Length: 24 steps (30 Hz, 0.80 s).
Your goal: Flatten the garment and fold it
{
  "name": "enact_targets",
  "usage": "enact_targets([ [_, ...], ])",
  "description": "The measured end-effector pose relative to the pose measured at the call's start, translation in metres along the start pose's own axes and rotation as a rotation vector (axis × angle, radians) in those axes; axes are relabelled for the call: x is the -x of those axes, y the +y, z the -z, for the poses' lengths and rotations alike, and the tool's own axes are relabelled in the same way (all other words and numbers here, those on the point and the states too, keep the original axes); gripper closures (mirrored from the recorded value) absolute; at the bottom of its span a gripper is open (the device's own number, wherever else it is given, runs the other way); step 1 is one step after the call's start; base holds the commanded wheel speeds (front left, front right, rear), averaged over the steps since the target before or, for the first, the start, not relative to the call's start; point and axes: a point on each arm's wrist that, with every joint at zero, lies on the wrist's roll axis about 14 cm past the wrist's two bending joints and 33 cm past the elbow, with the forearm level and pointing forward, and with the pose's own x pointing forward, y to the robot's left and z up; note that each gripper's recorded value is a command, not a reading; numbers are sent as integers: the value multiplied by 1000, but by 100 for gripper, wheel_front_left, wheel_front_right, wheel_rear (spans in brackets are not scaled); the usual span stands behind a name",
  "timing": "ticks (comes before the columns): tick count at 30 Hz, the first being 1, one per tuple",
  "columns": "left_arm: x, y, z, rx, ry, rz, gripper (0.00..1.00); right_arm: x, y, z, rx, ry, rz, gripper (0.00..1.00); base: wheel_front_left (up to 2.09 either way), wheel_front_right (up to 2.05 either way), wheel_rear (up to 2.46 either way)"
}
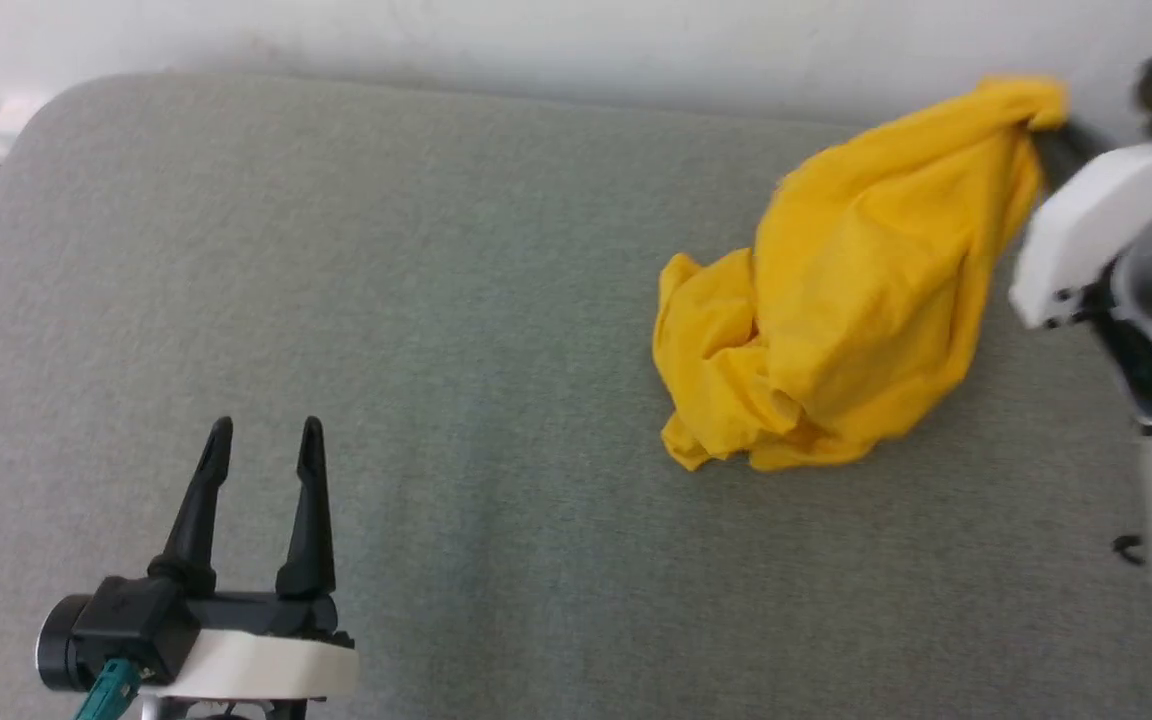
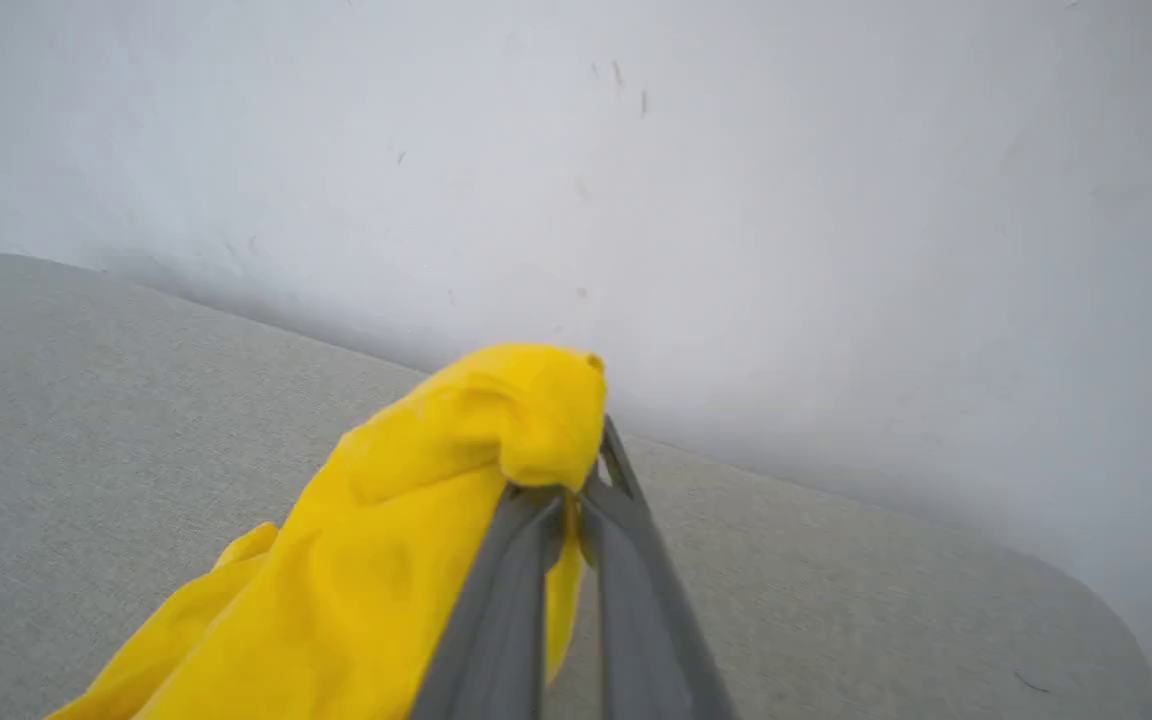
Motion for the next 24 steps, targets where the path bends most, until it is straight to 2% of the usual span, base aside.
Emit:
enact_targets([
  [3,-1,-6,-3,11,-12,19,0,36,-30,-34,-4,-118,80,100,0,0,0],
  [6,-2,-15,-3,19,-15,44,0,79,-61,-16,-38,-98,190,100,0,0,0],
  [11,-8,-32,-1,38,-18,96,0,164,-105,78,-161,106,414,100,0,0,0],
  [14,-10,-35,3,41,-5,108,0,212,-123,137,-186,272,519,100,0,0,0],
  [17,-12,-36,6,39,2,115,0,248,-123,193,-275,403,554,100,0,0,0],
  [20,-14,-41,7,30,4,135,0,264,-113,228,-336,456,560,100,0,0,0],
  [21,-14,-42,7,29,4,140,0,264,-109,234,-344,465,552,93,0,0,0],
  [22,-14,-44,7,31,3,144,0,263,-105,238,-345,464,544,60,0,0,0],
  [23,-14,-45,6,32,1,147,0,259,-102,237,-344,453,534,7,0,0,0],
  [24,-13,-46,6,33,-1,150,0,253,-100,234,-339,437,523,0,0,0,0],
])
